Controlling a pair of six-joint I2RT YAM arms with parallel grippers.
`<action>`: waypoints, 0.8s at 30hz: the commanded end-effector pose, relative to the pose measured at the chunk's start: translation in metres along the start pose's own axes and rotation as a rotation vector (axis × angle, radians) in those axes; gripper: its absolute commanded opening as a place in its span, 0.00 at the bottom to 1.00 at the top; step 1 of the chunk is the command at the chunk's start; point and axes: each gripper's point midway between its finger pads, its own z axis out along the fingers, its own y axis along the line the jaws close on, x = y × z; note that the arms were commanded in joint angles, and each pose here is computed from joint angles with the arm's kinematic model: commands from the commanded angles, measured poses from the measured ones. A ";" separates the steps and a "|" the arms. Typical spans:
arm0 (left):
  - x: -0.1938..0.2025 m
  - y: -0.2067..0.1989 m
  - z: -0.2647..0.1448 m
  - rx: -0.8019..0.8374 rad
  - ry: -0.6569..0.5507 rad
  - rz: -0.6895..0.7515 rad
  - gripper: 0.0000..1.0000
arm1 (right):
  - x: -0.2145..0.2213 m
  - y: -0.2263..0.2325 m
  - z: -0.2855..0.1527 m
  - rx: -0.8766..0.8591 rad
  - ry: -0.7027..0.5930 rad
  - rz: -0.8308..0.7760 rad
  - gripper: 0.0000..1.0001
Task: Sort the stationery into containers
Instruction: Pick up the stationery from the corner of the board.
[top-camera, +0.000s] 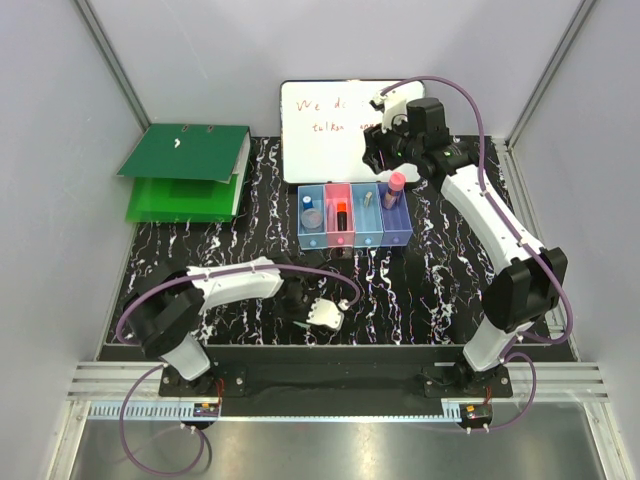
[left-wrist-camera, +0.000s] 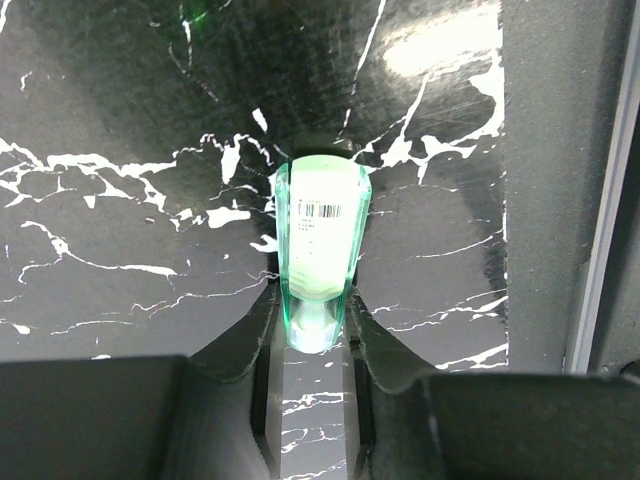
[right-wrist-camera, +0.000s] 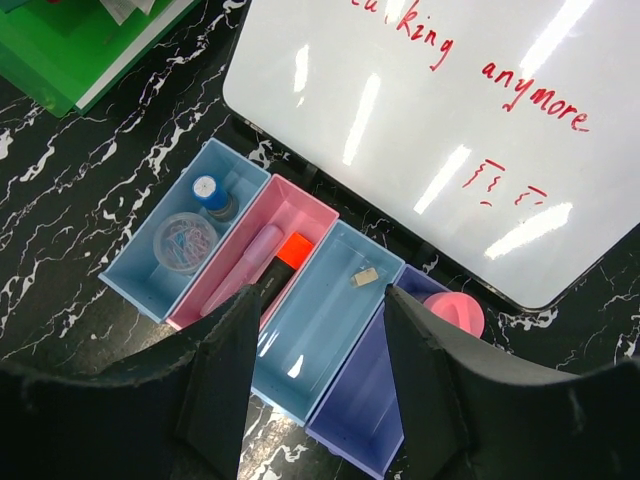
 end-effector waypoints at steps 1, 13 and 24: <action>0.004 0.006 0.002 -0.011 -0.003 -0.032 0.00 | -0.024 -0.004 -0.017 0.039 -0.075 -0.043 0.61; -0.025 0.038 -0.045 -0.174 -0.117 -0.082 0.00 | -0.015 -0.027 -0.028 0.140 -0.074 0.026 0.61; -0.028 0.109 -0.131 -0.634 -0.238 -0.233 0.00 | -0.007 -0.036 -0.042 0.136 -0.078 0.125 0.62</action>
